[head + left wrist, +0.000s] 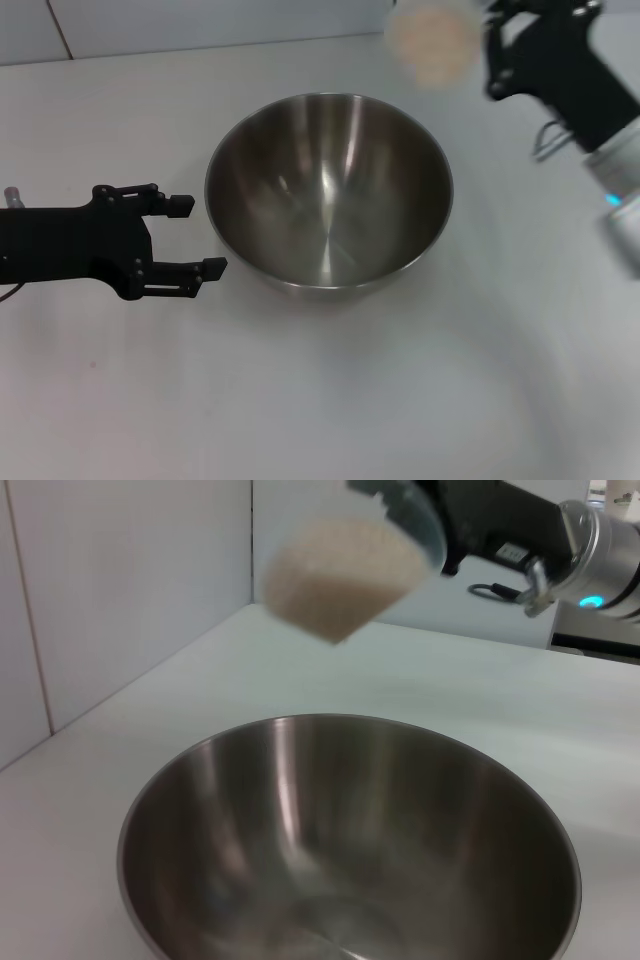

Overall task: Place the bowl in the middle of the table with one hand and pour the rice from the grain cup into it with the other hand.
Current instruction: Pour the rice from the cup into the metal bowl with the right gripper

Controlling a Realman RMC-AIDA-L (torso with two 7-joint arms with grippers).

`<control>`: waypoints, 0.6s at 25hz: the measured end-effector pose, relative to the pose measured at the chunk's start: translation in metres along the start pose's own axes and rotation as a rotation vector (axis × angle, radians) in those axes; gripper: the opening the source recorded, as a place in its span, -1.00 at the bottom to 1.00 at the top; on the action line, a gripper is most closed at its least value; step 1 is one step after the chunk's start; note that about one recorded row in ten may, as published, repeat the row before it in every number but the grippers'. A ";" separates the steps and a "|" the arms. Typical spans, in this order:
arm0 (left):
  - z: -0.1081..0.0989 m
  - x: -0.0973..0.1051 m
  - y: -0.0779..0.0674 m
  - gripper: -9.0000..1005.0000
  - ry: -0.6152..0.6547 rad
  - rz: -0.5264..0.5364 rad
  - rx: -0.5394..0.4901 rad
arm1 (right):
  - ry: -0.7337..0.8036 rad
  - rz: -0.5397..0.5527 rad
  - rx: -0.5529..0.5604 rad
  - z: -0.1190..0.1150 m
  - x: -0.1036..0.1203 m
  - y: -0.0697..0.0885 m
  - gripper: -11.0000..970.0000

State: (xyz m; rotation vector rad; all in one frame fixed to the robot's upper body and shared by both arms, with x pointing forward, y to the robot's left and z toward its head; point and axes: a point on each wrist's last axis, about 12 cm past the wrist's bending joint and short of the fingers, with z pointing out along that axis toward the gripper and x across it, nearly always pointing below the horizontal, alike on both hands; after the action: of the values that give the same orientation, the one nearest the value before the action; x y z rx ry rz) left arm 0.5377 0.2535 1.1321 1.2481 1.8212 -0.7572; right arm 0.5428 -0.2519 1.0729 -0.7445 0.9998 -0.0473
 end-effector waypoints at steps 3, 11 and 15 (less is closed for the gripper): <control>0.000 -0.001 0.000 0.68 0.000 0.001 0.002 | -0.004 -0.282 -0.029 0.011 -0.007 0.029 -0.95; 0.002 -0.005 0.002 0.68 -0.002 0.006 0.006 | -0.035 -0.892 -0.112 0.015 -0.021 0.071 -0.95; 0.002 -0.006 0.002 0.68 -0.002 0.006 0.005 | -0.055 -1.043 -0.129 0.011 -0.022 0.076 -0.95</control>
State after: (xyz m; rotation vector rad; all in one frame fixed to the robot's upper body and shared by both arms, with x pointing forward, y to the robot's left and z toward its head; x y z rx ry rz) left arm 0.5415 0.2496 1.1356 1.2554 1.8144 -0.7597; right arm 0.5172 -0.1802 1.0484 -1.3130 0.4740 -0.8642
